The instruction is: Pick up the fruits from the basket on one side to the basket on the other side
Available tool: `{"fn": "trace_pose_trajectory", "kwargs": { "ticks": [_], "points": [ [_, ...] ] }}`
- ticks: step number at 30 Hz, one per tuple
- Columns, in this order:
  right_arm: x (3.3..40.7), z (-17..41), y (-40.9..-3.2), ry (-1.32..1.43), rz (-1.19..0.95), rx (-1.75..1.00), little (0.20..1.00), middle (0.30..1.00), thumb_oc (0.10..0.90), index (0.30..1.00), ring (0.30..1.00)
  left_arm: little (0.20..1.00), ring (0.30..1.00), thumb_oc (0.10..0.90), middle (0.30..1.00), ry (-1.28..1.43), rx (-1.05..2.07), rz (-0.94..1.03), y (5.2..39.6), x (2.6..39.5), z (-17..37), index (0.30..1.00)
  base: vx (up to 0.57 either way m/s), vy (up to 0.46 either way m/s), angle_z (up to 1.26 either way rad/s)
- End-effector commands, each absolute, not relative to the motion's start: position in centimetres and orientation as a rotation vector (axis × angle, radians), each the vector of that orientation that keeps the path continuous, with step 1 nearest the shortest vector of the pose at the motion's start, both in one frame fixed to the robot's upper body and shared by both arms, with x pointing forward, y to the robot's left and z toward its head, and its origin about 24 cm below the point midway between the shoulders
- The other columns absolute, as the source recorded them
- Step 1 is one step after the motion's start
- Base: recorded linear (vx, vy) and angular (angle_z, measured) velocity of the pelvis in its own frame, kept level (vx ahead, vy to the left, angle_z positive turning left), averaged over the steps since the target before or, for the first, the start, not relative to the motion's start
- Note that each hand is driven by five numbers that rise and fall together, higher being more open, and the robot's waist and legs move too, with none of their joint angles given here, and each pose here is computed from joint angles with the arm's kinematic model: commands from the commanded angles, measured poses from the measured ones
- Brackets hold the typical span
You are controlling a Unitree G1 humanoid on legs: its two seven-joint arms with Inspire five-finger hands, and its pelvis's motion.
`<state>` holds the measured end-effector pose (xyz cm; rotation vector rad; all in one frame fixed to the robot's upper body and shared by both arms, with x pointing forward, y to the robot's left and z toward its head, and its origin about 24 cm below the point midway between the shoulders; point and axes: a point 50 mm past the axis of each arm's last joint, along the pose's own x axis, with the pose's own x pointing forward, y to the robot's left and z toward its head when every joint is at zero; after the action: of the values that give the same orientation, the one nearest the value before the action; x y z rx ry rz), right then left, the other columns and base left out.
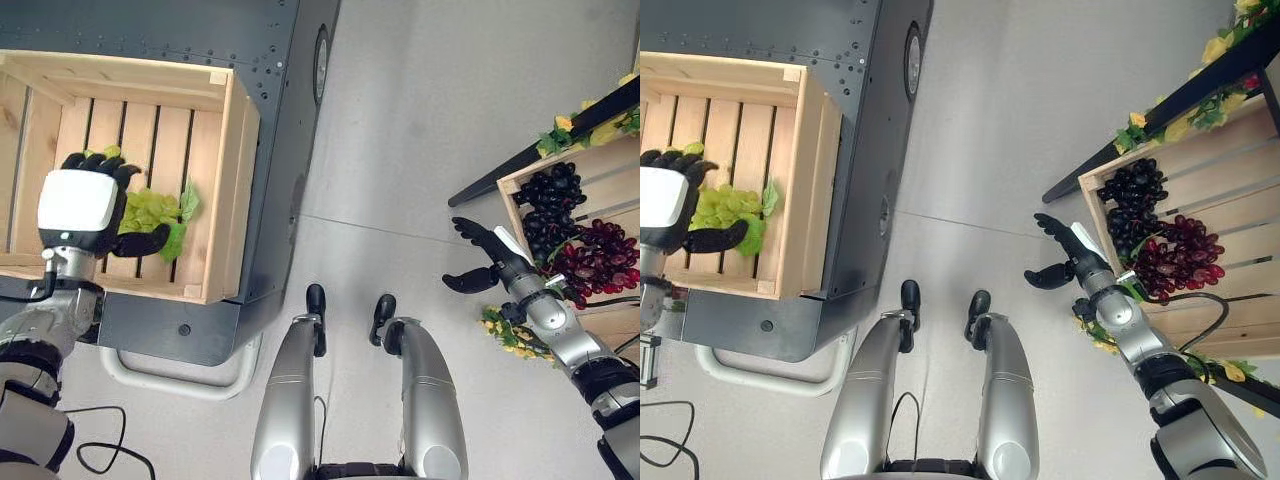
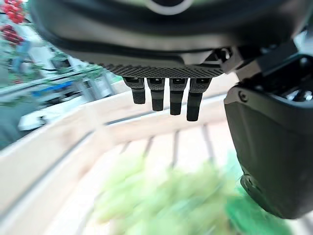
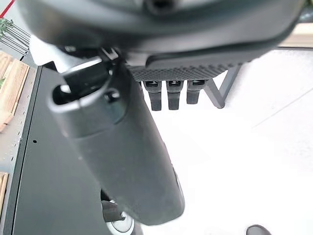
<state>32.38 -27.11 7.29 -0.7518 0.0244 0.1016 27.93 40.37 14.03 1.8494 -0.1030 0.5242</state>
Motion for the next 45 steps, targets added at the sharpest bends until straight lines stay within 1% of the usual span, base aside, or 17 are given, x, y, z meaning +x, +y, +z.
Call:
{"fn": "trace_pose_trajectory", "kwargs": {
  "ticks": [1, 5, 9, 14, 19, 27, 35, 38, 45],
  "points": [
    [32.5, 11.9, -29.8, -0.133, 0.019, -0.775, 0.900, 0.900, 0.800, 0.900, 0.900, 0.900, 0.900, 0.800, 0.900, -0.088, 1.859, 0.843, 43.5, 25.8, 17.4, 0.900, 0.00, 0.000, 0.00],
    [32.5, 11.9, -30.1, -0.122, 0.014, -0.775, 0.900, 0.900, 0.800, 0.900, 0.900, 0.900, 0.900, 0.800, 0.900, -0.076, 1.913, 0.869, 43.8, 25.1, 16.8, 0.900, -0.01, 0.008, 0.04],
    [32.6, 12.1, -30.2, -0.127, 0.011, -0.774, 0.900, 0.900, 0.800, 0.900, 0.900, 0.900, 0.900, 0.800, 0.900, -0.073, 1.923, 0.916, 44.1, 25.0, 17.2, 0.900, 0.00, 0.001, 0.01],
    [33.0, 12.7, -30.0, -0.135, 0.014, -0.784, 0.900, 0.900, 0.800, 0.900, 0.900, 0.900, 0.900, 0.800, 0.900, -0.068, 1.963, 0.910, 44.0, 25.4, 17.7, 0.900, -0.01, 0.010, 0.01],
    [33.2, 13.1, -29.7, -0.140, 0.022, -0.788, 0.900, 0.900, 0.800, 0.900, 0.900, 0.900, 0.900, 0.800, 0.900, -0.124, 2.006, 0.850, 43.0, 26.7, 18.4, 0.900, -0.01, 0.013, 0.01],
    [33.6, 13.8, -29.6, -0.151, 0.021, -0.802, 0.900, 0.900, 0.800, 0.900, 0.900, 0.900, 0.900, 0.800, 0.900, -0.139, 2.128, 0.713, 41.7, 28.4, 18.7, 0.900, -0.01, 0.023, 0.01],
    [33.8, 14.6, -30.3, -0.156, 0.011, -0.788, 0.900, 0.900, 0.800, 0.900, 0.900, 0.900, 0.900, 0.800, 0.900, -0.061, 2.188, 0.642, 41.5, 29.3, 19.1, 0.900, 0.00, 0.003, 0.01],
    [34.0, 14.7, -30.1, -0.164, 0.013, -0.786, 0.900, 0.900, 0.800, 0.900, 0.900, 0.900, 0.900, 0.800, 0.900, 0.018, 2.204, 0.602, 41.5, 29.8, 19.1, 0.900, -0.02, 0.007, 0.07],
    [34.3, 15.3, -29.7, -0.181, 0.019, -0.784, 0.900, 0.900, 0.800, 0.900, 0.900, 0.900, 0.900, 0.800, 0.900, 0.233, 2.135, 0.521, 42.0, 30.2, 18.7, 0.900, 0.00, 0.000, 0.00]
  ]
}}
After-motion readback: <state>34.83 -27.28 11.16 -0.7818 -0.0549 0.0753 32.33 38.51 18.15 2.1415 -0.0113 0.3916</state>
